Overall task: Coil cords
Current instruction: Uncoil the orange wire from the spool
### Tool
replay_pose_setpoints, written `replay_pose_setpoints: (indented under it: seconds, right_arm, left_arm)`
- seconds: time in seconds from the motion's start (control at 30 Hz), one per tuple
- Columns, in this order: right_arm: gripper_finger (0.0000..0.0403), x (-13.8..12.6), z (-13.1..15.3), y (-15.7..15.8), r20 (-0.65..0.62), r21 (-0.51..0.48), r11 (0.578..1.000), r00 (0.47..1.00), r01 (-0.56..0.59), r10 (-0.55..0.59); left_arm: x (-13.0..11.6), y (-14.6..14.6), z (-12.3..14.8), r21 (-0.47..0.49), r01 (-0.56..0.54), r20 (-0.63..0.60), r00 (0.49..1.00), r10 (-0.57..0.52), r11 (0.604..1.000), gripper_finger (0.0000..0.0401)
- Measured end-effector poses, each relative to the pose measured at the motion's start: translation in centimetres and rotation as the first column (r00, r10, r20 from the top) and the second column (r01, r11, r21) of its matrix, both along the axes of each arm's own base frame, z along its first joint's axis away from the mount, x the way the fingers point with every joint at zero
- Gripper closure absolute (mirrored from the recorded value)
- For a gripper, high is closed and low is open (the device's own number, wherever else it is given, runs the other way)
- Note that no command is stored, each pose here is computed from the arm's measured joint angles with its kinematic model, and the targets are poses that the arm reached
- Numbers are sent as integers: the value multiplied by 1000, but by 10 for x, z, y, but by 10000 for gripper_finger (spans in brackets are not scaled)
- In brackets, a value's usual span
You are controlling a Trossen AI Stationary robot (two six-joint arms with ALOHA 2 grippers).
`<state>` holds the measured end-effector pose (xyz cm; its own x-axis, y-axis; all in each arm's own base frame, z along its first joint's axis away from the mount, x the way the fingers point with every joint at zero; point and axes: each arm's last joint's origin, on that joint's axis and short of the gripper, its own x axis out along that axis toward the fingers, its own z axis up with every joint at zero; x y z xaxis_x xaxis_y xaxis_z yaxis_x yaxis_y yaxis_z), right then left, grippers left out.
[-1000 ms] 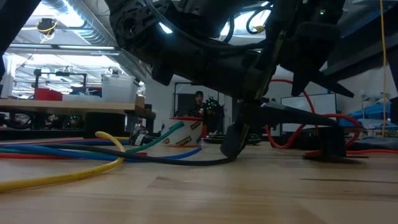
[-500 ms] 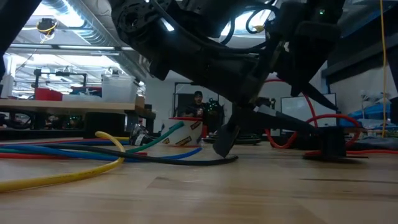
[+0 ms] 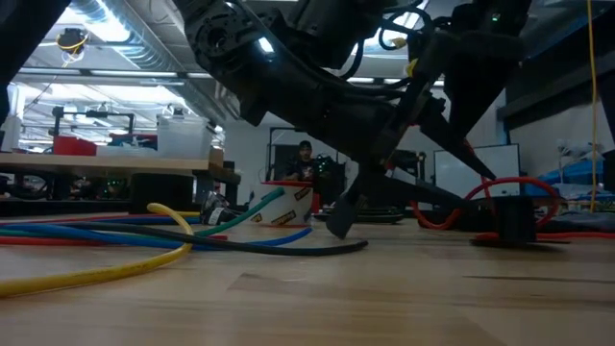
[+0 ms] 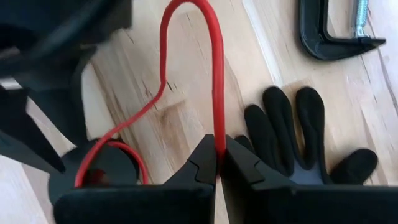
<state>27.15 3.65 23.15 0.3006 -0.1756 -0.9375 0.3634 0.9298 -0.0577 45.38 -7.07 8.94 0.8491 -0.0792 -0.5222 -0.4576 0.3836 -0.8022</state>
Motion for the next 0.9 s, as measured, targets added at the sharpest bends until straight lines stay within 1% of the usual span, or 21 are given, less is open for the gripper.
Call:
replay_pose_setpoints:
  seconds: [0.13,0.27,0.47,0.6,0.8,0.9]
  right_arm:
    - [393,2,1,0,25,6,1000,1000,-1,1]
    - [393,2,1,0,26,6,1000,1000,-1,1]
    - [393,5,2,1,59,20,1000,998,-4,3]
    - [393,7,2,1,71,24,1000,997,-5,4]
    - [393,6,2,1,69,24,1000,998,-6,4]
    - [393,6,2,1,68,24,1000,998,-6,4]
  left_arm:
    - [0,2,0,5,-5,-1,1000,5,1000,274]
    - [1,4,0,33,-28,3,1000,27,999,274]
    - [0,4,0,95,-17,9,1000,16,995,279]
    - [0,3,0,126,0,8,1000,-1,992,311]
    - [0,3,-1,174,32,5,999,-33,984,387]
    - [0,1,-1,195,48,3,999,-50,980,395]
